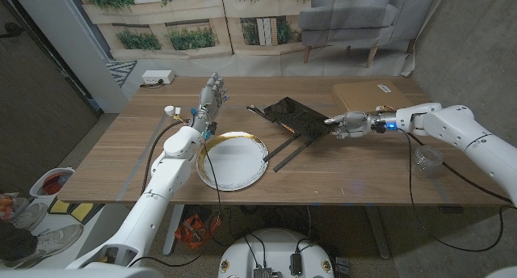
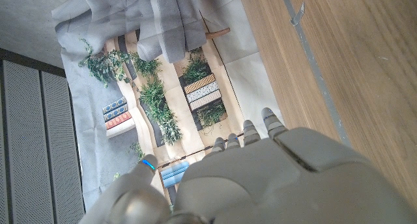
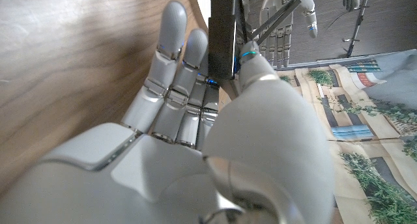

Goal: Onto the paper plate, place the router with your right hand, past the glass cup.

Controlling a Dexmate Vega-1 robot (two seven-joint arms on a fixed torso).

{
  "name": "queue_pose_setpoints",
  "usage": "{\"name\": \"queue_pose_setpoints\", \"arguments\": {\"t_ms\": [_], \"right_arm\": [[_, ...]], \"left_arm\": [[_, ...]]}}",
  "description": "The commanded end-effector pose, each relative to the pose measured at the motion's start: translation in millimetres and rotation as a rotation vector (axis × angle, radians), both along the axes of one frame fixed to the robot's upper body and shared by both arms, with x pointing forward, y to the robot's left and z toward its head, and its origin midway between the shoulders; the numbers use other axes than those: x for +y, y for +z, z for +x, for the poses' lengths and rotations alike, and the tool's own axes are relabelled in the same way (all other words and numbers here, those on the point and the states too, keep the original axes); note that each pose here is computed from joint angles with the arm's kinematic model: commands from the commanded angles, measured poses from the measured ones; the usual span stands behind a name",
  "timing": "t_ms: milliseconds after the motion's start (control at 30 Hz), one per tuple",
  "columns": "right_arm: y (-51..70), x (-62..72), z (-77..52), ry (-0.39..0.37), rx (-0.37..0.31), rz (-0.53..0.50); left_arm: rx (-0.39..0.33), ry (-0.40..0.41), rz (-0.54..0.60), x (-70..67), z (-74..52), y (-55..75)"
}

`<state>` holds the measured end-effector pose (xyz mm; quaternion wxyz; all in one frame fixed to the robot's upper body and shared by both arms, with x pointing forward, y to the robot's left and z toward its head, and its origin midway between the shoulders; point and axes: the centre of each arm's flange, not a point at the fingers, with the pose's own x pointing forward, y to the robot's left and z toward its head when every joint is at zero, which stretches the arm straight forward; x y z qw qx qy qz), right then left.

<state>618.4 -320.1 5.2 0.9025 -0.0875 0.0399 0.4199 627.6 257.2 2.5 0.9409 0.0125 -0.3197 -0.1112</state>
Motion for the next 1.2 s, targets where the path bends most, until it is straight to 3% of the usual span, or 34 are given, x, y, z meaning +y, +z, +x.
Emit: {"name": "queue_pose_setpoints", "arguments": {"t_ms": [33, 1200], "right_arm": [[-0.3, 20.0, 2.2, 0.055, 0.001, -0.012], [-4.5, 67.6, 15.4, 0.181, 0.031, -0.082]], "left_arm": [[-0.002, -0.003, 0.000, 0.9, 0.3, 0.6], [-0.006, -0.001, -0.010, 4.7, 0.9, 0.3]]}}
